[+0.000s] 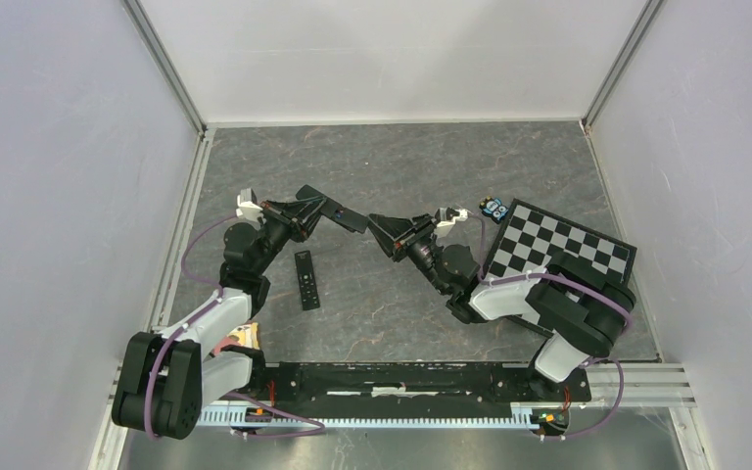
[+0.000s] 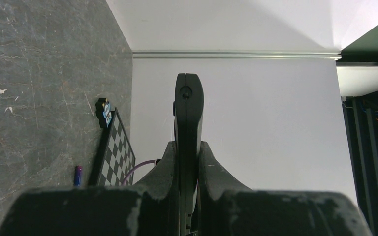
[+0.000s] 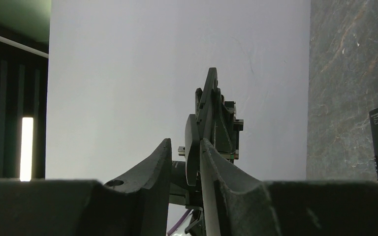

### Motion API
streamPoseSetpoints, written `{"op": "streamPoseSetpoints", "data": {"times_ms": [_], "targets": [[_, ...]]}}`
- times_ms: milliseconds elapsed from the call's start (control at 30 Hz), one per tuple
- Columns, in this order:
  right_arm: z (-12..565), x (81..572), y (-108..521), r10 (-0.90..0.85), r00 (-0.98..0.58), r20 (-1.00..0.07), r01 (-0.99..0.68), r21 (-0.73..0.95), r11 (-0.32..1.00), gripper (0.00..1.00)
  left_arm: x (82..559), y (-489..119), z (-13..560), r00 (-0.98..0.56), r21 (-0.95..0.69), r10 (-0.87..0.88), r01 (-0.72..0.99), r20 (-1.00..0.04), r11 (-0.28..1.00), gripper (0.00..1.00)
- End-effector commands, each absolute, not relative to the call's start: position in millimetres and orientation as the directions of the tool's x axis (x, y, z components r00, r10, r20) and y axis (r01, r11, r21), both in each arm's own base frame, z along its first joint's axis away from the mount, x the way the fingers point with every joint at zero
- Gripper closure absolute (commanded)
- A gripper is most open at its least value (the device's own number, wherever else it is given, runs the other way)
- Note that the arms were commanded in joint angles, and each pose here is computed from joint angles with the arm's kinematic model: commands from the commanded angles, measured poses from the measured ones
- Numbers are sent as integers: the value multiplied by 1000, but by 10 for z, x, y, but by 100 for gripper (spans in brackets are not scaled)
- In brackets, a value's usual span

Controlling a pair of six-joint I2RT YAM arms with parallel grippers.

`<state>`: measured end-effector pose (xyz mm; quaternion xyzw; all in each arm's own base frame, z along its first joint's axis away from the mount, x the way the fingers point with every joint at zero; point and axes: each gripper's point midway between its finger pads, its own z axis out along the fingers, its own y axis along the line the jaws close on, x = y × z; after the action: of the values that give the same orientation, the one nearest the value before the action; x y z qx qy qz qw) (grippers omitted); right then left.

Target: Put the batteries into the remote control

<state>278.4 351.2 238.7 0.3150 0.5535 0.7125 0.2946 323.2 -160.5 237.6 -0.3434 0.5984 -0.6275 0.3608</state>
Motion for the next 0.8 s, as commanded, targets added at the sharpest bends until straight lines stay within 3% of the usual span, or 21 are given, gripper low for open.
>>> {"op": "streamPoseSetpoints", "data": {"times_ms": [0, 300, 633, 767], "targets": [[2499, 2768, 3487, 763, -633, 132, -78, 969, -233, 67, 3232, -1619, 2696, -514, -991, -858, 109, 8, -75, 98], [2498, 2743, 3554, 749, -656, 92, -85, 977, -195, 67, 3252, -1619, 2656, -510, -993, -860, 106, -1, -61, 98], [2449, 2728, 3573, 742, -670, 22, -102, 987, -121, 84, 3235, -1644, 2681, -522, -991, -852, 129, -36, -37, 98], [2487, 2717, 3558, 737, -676, 3, -119, 986, -113, 96, 3216, -1662, 2676, -530, -989, -845, 147, -66, -15, 98]]}}
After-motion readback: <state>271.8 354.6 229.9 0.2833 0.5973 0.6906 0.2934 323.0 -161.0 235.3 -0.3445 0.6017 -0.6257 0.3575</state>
